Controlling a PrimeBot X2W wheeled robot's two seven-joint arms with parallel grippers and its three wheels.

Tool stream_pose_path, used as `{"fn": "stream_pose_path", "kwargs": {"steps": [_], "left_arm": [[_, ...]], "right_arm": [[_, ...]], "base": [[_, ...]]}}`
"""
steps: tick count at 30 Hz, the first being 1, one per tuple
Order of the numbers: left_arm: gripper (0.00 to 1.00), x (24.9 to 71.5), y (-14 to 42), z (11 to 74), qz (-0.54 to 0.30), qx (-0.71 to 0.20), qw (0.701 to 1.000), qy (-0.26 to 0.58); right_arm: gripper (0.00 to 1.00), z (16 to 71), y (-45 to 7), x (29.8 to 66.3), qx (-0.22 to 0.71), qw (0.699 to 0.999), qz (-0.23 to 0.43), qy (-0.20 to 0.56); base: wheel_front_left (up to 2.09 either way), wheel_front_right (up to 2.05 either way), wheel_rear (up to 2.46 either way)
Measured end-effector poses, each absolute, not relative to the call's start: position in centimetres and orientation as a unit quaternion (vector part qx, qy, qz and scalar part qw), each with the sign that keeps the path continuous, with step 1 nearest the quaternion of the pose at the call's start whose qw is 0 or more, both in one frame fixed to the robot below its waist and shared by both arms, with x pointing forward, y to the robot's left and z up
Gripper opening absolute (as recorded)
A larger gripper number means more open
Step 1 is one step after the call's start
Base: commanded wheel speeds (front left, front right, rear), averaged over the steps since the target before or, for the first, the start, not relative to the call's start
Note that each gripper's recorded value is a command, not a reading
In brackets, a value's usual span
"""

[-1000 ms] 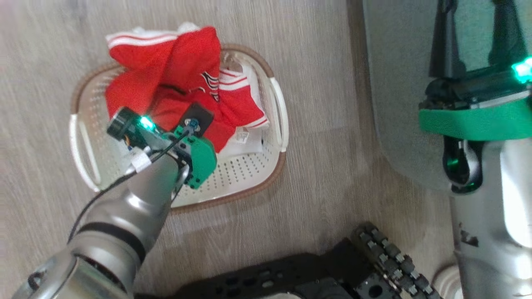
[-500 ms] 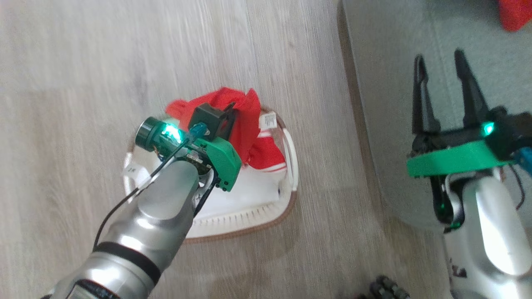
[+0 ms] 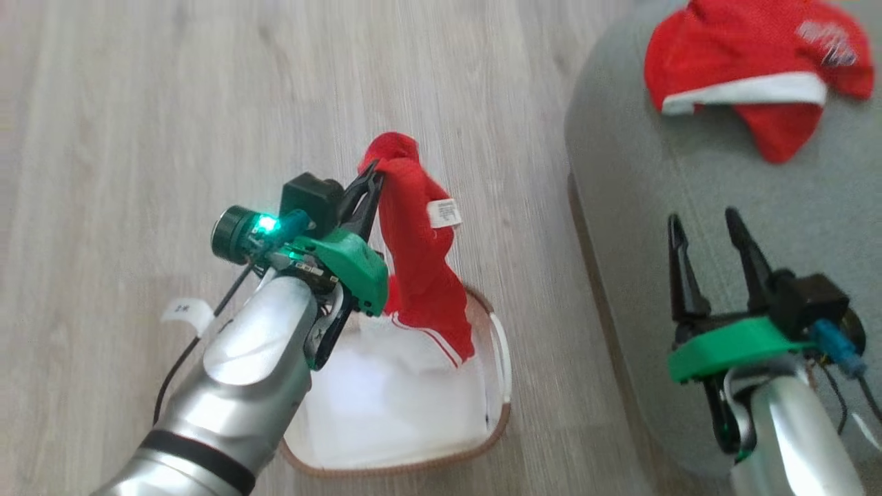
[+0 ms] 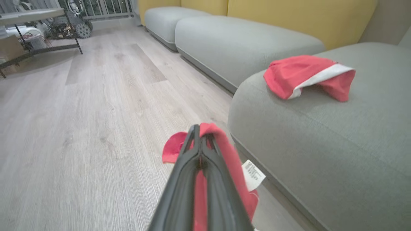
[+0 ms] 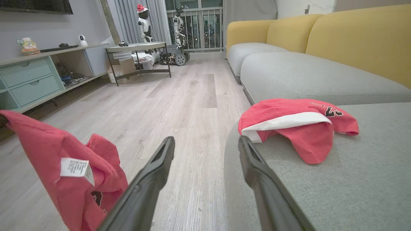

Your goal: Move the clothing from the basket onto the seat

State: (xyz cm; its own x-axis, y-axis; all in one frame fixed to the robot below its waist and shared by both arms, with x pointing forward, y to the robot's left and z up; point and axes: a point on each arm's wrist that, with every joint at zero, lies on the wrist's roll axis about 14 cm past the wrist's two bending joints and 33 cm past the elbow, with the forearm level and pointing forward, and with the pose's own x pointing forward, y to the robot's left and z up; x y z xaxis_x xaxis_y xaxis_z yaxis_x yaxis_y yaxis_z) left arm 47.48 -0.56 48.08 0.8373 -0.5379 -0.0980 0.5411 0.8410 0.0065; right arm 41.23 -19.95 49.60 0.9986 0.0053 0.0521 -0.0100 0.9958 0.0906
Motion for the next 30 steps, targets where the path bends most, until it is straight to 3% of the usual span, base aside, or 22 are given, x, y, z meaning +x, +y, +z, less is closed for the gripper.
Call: {"fn": "stream_pose_path", "kwargs": {"steps": [6,14,30], "left_arm": [[0.00,45.6,-0.4,55.0,-0.277,0.006,0.961,-0.012],[0.00,44.1,-0.3,61.5,-0.276,0.020,0.958,-0.075],[0.00,42.7,-2.6,68.4,-0.303,0.029,0.942,-0.142]], "right_arm": [[1.00,51.3,-19.2,38.2,0.050,0.998,0.015,-0.046],[1.00,52.8,-16.3,37.4,0.049,0.995,0.058,-0.064],[1.00,53.9,-4.2,37.3,0.028,0.968,0.244,-0.060]], "base": [[0.00,0.00,0.00],[0.00,0.00,0.00],[0.00,0.00,0.00]]}}
